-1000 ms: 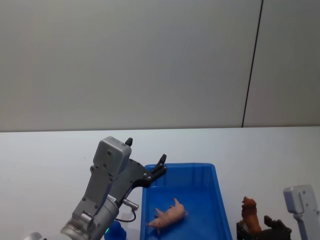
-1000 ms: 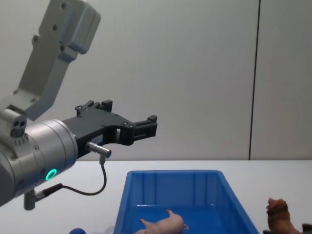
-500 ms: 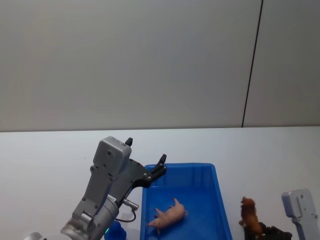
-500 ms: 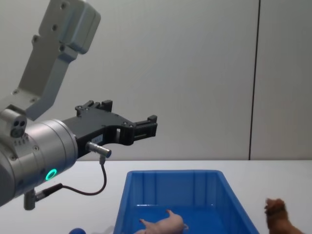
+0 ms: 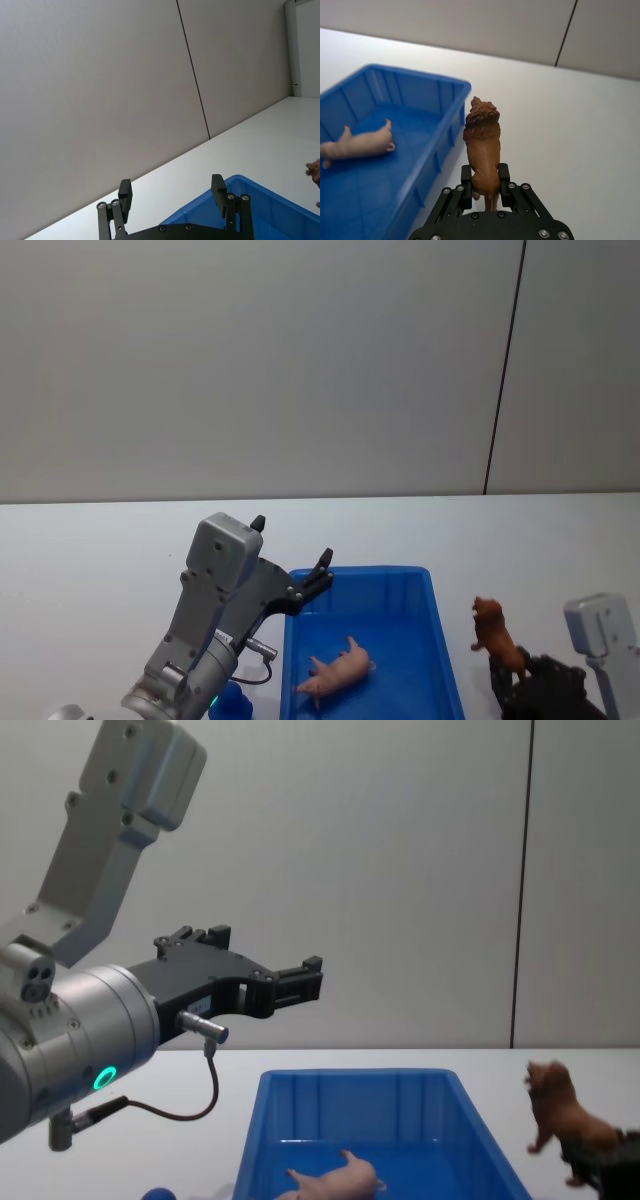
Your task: Pick up the two dolls from the table and place them into the box.
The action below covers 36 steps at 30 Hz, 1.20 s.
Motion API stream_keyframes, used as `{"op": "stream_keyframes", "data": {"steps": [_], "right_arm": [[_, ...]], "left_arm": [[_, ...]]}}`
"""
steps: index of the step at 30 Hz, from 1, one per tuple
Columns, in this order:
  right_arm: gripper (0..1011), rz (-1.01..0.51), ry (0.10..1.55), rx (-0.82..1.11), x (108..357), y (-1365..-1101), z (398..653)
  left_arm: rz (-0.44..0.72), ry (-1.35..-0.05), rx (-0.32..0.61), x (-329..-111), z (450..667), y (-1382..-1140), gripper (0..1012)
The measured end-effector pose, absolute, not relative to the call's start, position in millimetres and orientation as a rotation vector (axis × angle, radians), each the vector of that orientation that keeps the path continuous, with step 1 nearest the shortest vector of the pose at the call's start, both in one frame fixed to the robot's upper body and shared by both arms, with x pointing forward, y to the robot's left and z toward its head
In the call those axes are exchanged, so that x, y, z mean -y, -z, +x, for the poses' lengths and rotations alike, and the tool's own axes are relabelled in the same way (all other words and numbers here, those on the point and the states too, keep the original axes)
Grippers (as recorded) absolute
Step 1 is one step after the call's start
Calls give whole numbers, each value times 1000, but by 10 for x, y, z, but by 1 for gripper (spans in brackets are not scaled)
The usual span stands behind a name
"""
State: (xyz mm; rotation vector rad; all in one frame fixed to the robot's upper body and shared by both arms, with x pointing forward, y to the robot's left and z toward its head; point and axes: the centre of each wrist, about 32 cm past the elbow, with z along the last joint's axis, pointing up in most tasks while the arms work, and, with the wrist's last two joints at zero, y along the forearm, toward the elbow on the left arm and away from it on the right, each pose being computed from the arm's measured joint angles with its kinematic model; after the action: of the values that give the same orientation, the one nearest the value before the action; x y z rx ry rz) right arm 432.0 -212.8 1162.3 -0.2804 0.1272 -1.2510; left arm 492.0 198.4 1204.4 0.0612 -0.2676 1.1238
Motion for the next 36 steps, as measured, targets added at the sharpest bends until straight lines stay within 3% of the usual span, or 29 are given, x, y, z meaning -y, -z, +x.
{"op": "stream_keyframes", "data": {"steps": [23,36], "right_arm": [[315,-158,1010,22,1917,-11918,4695],[736,-179,972,10,1798,-11918,4876]], "left_arm": [[61,-1124,268,-1984,4920,-12044,1001],[61,-1124,268,-1984,4920,-12044,1001]]}}
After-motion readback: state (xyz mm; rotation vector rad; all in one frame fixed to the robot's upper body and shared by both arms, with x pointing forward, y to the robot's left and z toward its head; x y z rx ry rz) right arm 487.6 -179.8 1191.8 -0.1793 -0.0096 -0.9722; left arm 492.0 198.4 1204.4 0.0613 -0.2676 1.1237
